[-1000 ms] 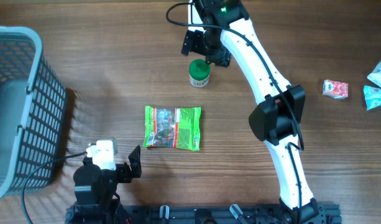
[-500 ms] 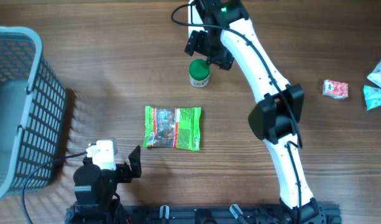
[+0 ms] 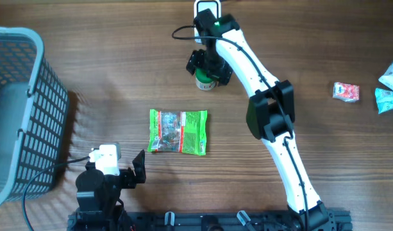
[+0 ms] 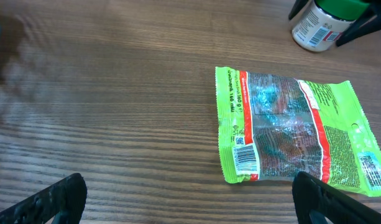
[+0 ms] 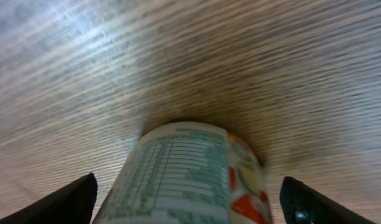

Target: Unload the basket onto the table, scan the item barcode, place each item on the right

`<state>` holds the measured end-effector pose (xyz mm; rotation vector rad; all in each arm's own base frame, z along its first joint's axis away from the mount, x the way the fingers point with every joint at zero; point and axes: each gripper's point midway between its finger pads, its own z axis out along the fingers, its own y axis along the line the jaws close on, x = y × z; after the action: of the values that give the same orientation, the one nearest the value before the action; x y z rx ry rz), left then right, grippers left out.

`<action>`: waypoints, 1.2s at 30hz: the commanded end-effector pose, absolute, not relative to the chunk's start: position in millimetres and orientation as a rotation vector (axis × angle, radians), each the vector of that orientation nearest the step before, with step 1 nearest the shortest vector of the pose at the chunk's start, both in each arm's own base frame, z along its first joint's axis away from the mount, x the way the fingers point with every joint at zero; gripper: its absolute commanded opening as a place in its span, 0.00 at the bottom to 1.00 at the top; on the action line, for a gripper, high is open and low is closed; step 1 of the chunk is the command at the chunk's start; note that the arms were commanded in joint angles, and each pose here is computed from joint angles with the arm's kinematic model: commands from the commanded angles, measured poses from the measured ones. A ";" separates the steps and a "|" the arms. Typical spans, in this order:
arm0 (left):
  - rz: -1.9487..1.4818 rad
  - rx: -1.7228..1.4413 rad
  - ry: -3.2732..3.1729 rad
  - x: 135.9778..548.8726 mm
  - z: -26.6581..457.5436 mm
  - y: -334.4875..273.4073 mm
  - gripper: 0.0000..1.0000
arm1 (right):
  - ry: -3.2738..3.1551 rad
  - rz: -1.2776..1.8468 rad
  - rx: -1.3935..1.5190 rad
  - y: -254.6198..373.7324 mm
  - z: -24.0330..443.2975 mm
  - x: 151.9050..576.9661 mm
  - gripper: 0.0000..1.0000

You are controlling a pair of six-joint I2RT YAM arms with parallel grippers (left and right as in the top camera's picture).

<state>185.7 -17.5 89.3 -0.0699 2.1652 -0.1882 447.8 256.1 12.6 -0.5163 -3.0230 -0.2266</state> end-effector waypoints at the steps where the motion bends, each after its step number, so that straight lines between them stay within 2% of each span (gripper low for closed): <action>1: -0.182 -0.073 2.161 186.2 89.6 -16.4 1.00 | -2.967 -0.194 -0.462 261.6 -12.4 434.5 0.82; 5: -0.182 -0.073 2.160 186.2 89.6 -16.4 1.00 | -2.972 -0.164 -0.427 257.7 -13.5 432.6 0.62; 9: -0.182 -0.073 2.160 186.2 89.6 -16.4 1.00 | -2.933 -0.129 -0.369 251.6 -8.5 419.8 0.54; 12: -0.182 -0.073 2.161 186.2 89.6 -16.4 1.00 | -2.879 -0.245 -0.202 260.3 13.5 405.9 0.54; 16: -0.182 -0.073 2.160 186.2 89.6 -16.4 1.00 | -2.766 -0.621 0.066 289.9 59.4 390.2 0.54; 19: -0.182 -0.073 2.161 186.2 89.6 -16.4 1.00 | -2.739 -0.776 0.105 303.5 91.6 386.5 0.54; 25: -0.182 -0.073 2.160 186.2 89.6 -16.4 1.00 | -2.793 -0.895 0.204 316.0 152.7 374.9 0.54; 29: -0.182 -0.073 2.160 186.2 89.6 -16.4 1.00 | -2.830 -0.986 0.346 331.5 208.9 346.1 0.54; 33: -0.182 -0.073 2.160 186.2 89.6 -16.4 1.00 | -2.846 -1.064 0.477 340.7 269.8 294.3 0.54; 36: -0.182 -0.073 2.160 186.2 89.6 -16.4 1.00 | -2.821 -1.058 0.493 344.7 281.2 266.6 0.54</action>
<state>185.7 -17.5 89.3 -0.0699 2.1652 -0.1882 297.7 340.0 261.6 0.4695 -2.8722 -1.0128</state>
